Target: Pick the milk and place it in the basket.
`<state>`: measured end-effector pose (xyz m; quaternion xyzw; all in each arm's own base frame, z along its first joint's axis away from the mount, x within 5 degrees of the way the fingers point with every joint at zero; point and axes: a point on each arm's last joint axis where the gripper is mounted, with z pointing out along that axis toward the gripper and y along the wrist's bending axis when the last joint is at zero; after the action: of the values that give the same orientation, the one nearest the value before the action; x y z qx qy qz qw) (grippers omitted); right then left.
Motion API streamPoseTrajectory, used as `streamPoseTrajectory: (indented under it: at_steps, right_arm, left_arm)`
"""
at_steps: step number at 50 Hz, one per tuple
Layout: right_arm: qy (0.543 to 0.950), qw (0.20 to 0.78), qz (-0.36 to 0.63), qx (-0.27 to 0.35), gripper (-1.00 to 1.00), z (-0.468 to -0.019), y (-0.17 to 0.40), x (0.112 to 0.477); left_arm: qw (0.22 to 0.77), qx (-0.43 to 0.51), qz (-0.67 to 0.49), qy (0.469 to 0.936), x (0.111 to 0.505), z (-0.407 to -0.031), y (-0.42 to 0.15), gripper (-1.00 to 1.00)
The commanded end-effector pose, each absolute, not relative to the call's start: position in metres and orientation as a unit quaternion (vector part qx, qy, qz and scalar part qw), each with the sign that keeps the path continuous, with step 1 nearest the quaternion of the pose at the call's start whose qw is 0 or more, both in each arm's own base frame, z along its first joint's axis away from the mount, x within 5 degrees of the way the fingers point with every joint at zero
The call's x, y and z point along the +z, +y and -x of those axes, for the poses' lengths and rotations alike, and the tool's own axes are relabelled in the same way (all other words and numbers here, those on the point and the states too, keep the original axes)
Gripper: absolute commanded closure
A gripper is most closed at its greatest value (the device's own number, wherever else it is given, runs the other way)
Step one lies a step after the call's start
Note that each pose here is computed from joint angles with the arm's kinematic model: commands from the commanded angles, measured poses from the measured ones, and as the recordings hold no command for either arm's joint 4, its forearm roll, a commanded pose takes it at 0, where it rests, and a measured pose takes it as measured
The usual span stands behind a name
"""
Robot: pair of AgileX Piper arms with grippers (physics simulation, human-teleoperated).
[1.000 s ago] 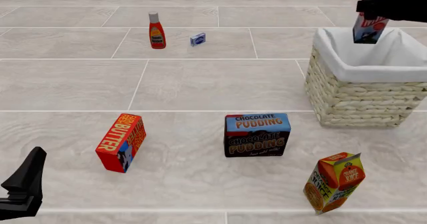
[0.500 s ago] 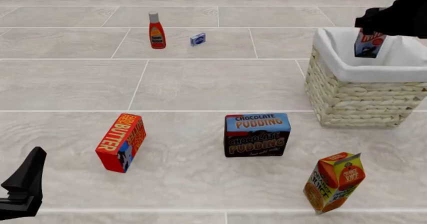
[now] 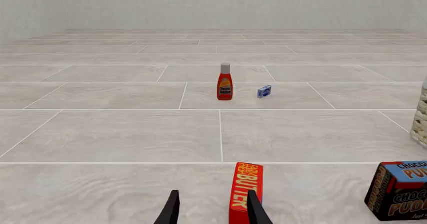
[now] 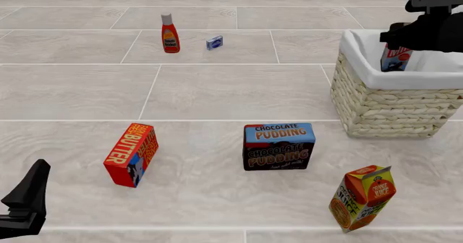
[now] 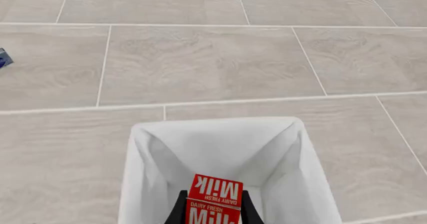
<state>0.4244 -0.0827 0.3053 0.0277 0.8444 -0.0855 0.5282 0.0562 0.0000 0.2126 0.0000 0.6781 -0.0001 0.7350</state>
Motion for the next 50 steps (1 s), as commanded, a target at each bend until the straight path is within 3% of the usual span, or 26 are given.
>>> streamPoseTrajectory:
  at_steps: [1,30,43,44,50]
  right_arm:
    - [0.84,0.535,-0.036,-0.083,1.0,-0.426,-0.085,0.303]
    - [0.856,0.508,-0.037,-0.082,1.0,-0.444,-0.091,0.26]
    - [0.855,0.51,-0.039,-0.083,1.0,-0.443,-0.093,0.263]
    - [0.855,0.51,-0.04,-0.082,-1.0,-0.442,-0.093,0.264]
    - [0.854,0.512,-0.04,-0.082,-1.0,-0.44,-0.092,0.267]
  left_arm:
    - [0.735,0.0,0.0,0.678,0.213,-0.056,0.0,-1.0]
    - [0.735,0.0,0.0,0.678,0.213,-0.056,0.0,-1.0]
    - [0.735,0.0,0.0,0.678,0.213,-0.056,0.0,-1.0]
    - [0.735,0.0,0.0,0.678,0.213,-0.056,0.0,-1.0]
    - [0.735,0.0,0.0,0.678,0.213,-0.056,0.0,-1.0]
